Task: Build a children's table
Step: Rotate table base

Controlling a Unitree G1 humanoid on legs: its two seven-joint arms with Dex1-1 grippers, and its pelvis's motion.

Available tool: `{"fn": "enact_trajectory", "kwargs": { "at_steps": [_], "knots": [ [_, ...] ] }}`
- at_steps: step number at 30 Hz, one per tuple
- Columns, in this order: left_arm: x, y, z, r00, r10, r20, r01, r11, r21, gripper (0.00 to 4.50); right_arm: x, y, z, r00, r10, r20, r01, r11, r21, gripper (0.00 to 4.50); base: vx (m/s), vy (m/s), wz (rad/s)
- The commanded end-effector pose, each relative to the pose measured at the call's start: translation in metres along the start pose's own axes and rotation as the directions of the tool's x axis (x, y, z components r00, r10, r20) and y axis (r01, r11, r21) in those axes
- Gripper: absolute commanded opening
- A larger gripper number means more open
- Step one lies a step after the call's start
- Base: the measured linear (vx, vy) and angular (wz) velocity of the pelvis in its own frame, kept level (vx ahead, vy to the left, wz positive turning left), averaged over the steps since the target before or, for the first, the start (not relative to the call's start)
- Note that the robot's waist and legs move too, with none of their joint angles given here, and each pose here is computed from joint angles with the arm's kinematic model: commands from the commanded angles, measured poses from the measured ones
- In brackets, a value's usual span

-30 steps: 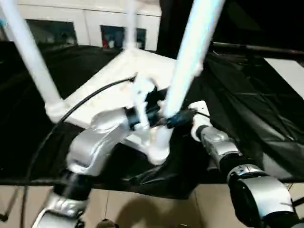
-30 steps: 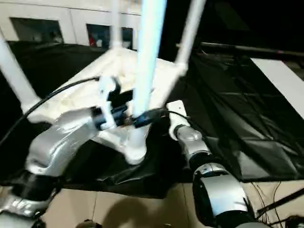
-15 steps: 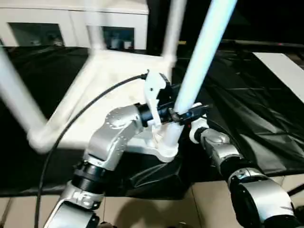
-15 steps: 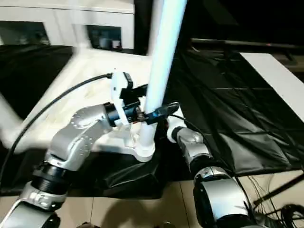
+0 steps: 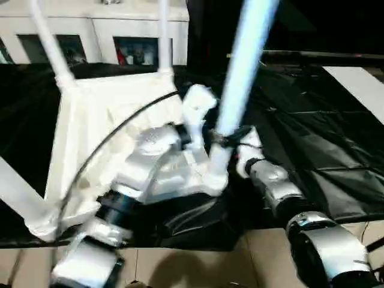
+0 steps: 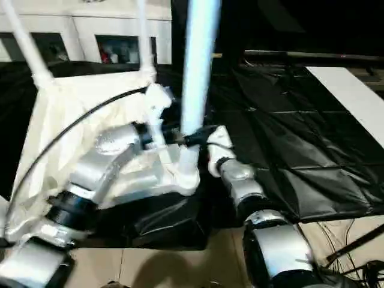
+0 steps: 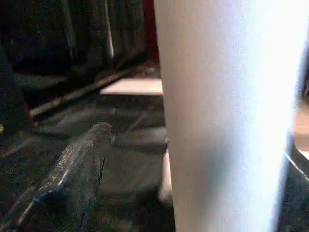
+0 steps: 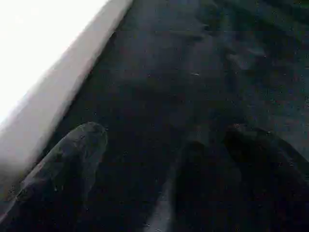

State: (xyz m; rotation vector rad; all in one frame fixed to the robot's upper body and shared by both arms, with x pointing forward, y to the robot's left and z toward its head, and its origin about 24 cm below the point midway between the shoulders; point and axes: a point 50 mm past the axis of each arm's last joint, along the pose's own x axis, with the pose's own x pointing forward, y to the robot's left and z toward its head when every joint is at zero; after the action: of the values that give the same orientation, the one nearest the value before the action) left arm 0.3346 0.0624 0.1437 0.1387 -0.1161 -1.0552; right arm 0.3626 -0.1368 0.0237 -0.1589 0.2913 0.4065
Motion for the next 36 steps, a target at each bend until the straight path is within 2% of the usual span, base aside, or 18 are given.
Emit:
{"fn": "enact_trajectory", "kwargs": {
  "at_steps": [1, 5, 6, 7, 8, 12, 13, 15, 20, 22, 24, 27, 29, 30, 33, 36],
  "knots": [
    [-0.017, 0.015, -0.009, 0.997, 0.049, -0.051, -0.049, 0.999, 0.000, 4.50, -0.004, -0.013, 0.007, 0.998, -0.039, 0.044, 0.039, 0.999, 0.000, 4.48, 0.000, 0.000, 0.00],
    [-0.027, 0.021, -0.012, 0.996, 0.027, -0.080, -0.026, 1.000, 0.009, 4.50, -0.010, -0.026, 0.004, 0.996, -0.079, 0.045, 0.080, 0.997, -0.013, 4.48, 0.000, 0.000, 0.00],
    [-0.034, 0.025, -0.016, 0.993, 0.014, -0.119, -0.011, 1.000, 0.021, 4.50, -0.015, -0.034, 0.001, 0.994, -0.097, 0.044, 0.098, 0.995, -0.017, 4.48, 0.000, 0.000, 0.00],
    [-0.035, 0.026, -0.017, 0.992, 0.013, -0.123, -0.010, 1.000, 0.022, 4.50, -0.015, -0.035, 0.001, 0.994, -0.098, 0.044, 0.099, 0.995, -0.017, 4.48, 0.000, 0.000, 0.00],
    [-0.045, 0.034, -0.024, 0.983, 0.021, -0.182, -0.013, 0.999, 0.042, 4.50, -0.020, -0.041, -0.002, 0.994, -0.101, 0.045, 0.102, 0.994, -0.030, 4.48, 0.000, 0.000, 0.00],
    [-0.060, 0.045, -0.033, 0.966, 0.059, -0.253, -0.048, 0.998, 0.049, 4.50, -0.027, -0.046, -0.005, 0.997, -0.056, 0.047, 0.059, 0.996, -0.065, 4.48, 0.000, 0.000, 0.00],
    [-0.066, 0.047, -0.035, 0.962, 0.065, -0.266, -0.058, 0.998, 0.032, 4.50, -0.030, -0.045, -0.006, 0.999, -0.001, 0.053, 0.005, 0.997, -0.082, 4.48, 0.000, 0.000, 0.00],
    [-0.072, 0.042, -0.041, 0.956, 0.017, -0.294, -0.025, 0.999, -0.023, 4.50, -0.036, -0.041, -0.009, 0.993, 0.112, 0.050, -0.105, 0.988, -0.116, 4.48, 0.000, 0.000, 0.00],
    [-0.075, 0.022, -0.059, 0.924, -0.120, -0.363, 0.078, 0.989, -0.127, 4.50, -0.045, -0.038, -0.014, 0.973, 0.231, 0.006, -0.226, 0.956, -0.185, 4.48, 0.000, 0.000, 0.00],
    [-0.071, 0.020, -0.065, 0.917, -0.115, -0.382, 0.069, 0.989, -0.132, 4.50, -0.047, -0.039, -0.016, 0.967, 0.253, -0.028, -0.254, 0.946, -0.202, 4.48, 0.000, 0.000, 0.00],
    [-0.065, 0.020, -0.076, 0.899, -0.083, -0.429, 0.022, 0.989, -0.145, 4.32, -0.050, -0.040, -0.015, 0.955, 0.288, -0.068, -0.296, 0.927, -0.232, 4.50, 0.000, 0.000, 0.00],
    [-0.062, 0.020, -0.082, 0.883, -0.064, -0.464, -0.009, 0.988, -0.153, 4.11, -0.053, -0.040, -0.013, 0.945, 0.313, -0.090, -0.326, 0.910, -0.257, 4.50, 0.000, 0.000, 0.00],
    [-0.062, 0.019, -0.085, 0.870, -0.067, -0.488, -0.011, 0.988, -0.156, 4.03, -0.055, -0.039, -0.011, 0.937, 0.334, -0.101, -0.348, 0.898, -0.268, 4.50, 0.000, 0.000, 0.00],
    [-0.062, 0.019, -0.086, 0.865, -0.071, -0.496, -0.013, 0.986, -0.164, 3.80, -0.056, -0.039, -0.010, 0.933, 0.344, -0.105, -0.360, 0.892, -0.274, 4.50, 0.000, 0.000, 0.00],
    [-0.064, 0.017, -0.087, 0.848, -0.099, -0.521, 0.004, 0.984, -0.180, 3.70, -0.061, -0.038, -0.009, 0.911, 0.389, -0.137, -0.413, 0.864, -0.289, 4.50, 0.000, 0.000, 0.00],
    [-0.066, 0.017, -0.087, 0.827, -0.095, -0.555, 0.015, 0.989, -0.147, 3.33, -0.069, -0.039, -0.004, 0.892, 0.428, -0.146, -0.453, 0.841, -0.297, 4.50, 0.000, 0.000, 0.00]
  ]
}}
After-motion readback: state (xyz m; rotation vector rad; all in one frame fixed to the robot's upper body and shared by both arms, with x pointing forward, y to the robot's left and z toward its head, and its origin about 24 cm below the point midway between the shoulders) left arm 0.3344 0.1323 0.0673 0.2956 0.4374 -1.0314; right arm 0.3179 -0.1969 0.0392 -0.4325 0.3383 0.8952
